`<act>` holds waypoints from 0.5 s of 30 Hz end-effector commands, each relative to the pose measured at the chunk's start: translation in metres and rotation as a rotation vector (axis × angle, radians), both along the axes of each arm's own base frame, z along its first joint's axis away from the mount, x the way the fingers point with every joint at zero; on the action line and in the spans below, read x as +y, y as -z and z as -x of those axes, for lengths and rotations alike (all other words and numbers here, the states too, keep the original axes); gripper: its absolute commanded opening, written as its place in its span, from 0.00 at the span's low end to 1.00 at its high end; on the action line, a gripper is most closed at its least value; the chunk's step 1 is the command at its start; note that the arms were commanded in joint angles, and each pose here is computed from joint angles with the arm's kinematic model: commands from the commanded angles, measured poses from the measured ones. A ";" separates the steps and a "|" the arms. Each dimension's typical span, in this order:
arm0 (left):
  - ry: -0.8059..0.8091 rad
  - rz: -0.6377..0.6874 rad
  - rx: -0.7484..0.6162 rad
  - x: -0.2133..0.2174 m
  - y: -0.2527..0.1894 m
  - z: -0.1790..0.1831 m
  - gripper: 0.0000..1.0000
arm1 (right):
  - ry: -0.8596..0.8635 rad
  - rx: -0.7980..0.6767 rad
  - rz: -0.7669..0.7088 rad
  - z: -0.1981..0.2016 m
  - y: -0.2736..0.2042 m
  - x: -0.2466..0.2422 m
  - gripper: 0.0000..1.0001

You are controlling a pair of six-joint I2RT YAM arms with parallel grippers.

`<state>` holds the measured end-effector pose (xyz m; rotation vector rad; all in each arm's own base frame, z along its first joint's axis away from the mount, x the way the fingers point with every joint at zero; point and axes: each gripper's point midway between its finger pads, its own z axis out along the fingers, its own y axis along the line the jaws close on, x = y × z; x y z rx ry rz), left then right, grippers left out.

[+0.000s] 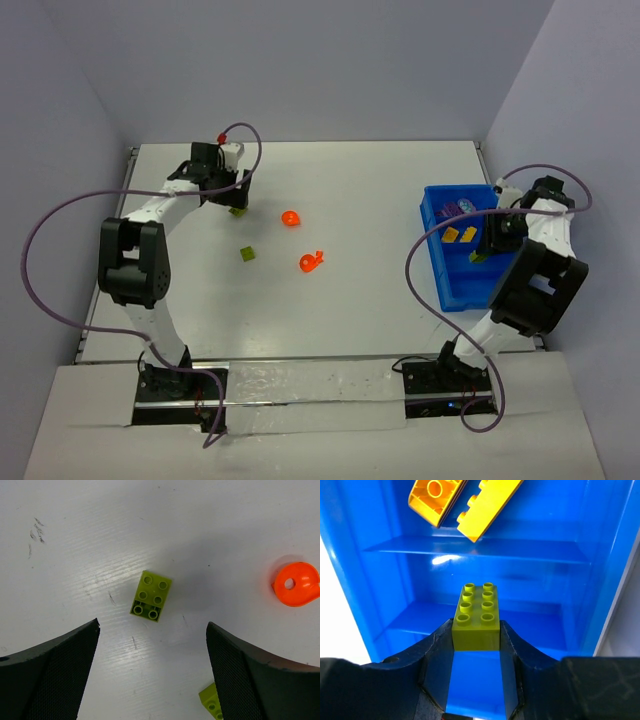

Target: Sort the legos into containers by color

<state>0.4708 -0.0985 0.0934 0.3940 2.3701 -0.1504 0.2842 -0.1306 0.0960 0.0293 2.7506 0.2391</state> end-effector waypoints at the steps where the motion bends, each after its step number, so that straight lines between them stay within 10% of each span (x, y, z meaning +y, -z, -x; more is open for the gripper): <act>1: 0.030 0.014 0.005 0.000 0.005 -0.007 0.91 | -0.001 -0.031 0.031 -0.015 0.000 -0.002 0.20; 4: 0.042 0.014 0.020 0.001 0.012 -0.008 0.86 | -0.007 -0.027 0.030 -0.017 0.001 0.002 0.48; 15: 0.093 0.027 0.064 -0.002 0.043 -0.026 0.70 | -0.019 -0.063 0.033 -0.024 -0.029 0.015 0.90</act>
